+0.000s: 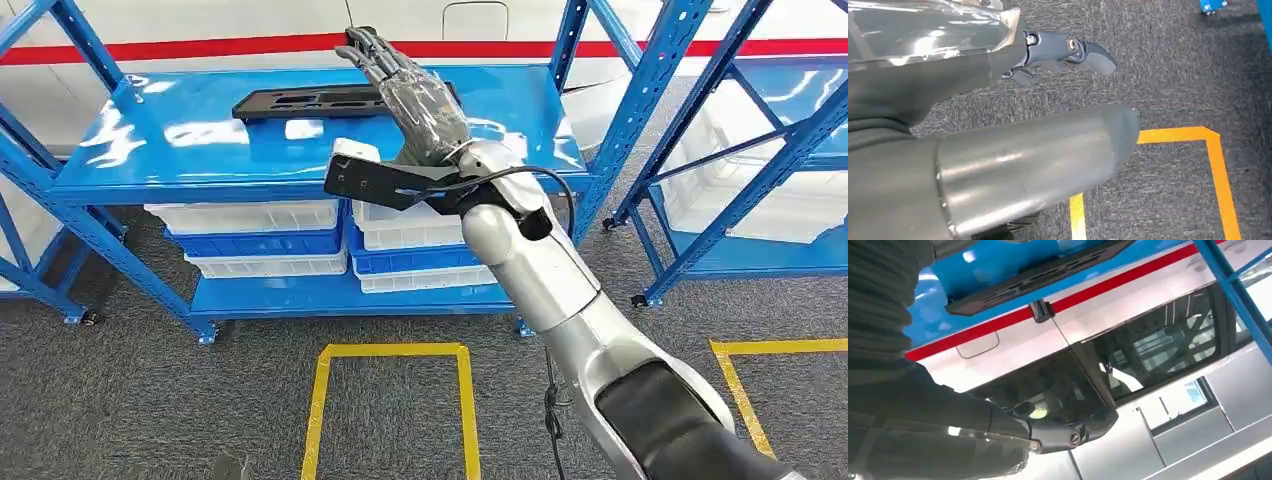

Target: Take the parts from the cabinet and place them on the table.

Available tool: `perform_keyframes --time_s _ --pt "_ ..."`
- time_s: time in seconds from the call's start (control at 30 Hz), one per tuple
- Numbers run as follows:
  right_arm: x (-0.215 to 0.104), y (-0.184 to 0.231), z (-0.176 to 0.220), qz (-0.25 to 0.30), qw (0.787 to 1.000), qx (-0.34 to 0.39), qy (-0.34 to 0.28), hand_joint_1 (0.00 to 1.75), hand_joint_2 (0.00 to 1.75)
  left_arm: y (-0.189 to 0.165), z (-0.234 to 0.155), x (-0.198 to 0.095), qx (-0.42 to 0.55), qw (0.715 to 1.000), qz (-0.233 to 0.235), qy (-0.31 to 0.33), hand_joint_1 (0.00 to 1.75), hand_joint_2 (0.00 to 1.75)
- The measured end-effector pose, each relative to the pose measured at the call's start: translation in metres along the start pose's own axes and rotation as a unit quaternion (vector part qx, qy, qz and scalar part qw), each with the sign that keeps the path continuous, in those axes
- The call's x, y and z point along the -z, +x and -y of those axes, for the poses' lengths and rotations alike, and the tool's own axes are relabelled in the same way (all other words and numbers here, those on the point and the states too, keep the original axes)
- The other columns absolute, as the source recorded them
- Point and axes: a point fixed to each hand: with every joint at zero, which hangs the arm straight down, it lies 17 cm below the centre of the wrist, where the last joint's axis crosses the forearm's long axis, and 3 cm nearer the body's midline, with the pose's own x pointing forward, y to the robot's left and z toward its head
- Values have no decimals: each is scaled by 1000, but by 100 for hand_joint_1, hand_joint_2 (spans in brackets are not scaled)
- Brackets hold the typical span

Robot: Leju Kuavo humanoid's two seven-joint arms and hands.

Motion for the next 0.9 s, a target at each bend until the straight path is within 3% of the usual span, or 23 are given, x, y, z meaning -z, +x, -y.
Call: perform_keyframes --time_s 0.13,0.4,0.9 --pt "-1 -1 26 5 999 47 -14 0 175 0 -4 0 -7 1000 1 6 0 0" --pt "-11 -9 65 18 998 44 -35 0 175 -5 -18 0 -9 1000 3 22 0 0" --pt "-5 -8 63 23 998 47 -27 0 175 -5 -31 2 -18 999 5 35 0 0"
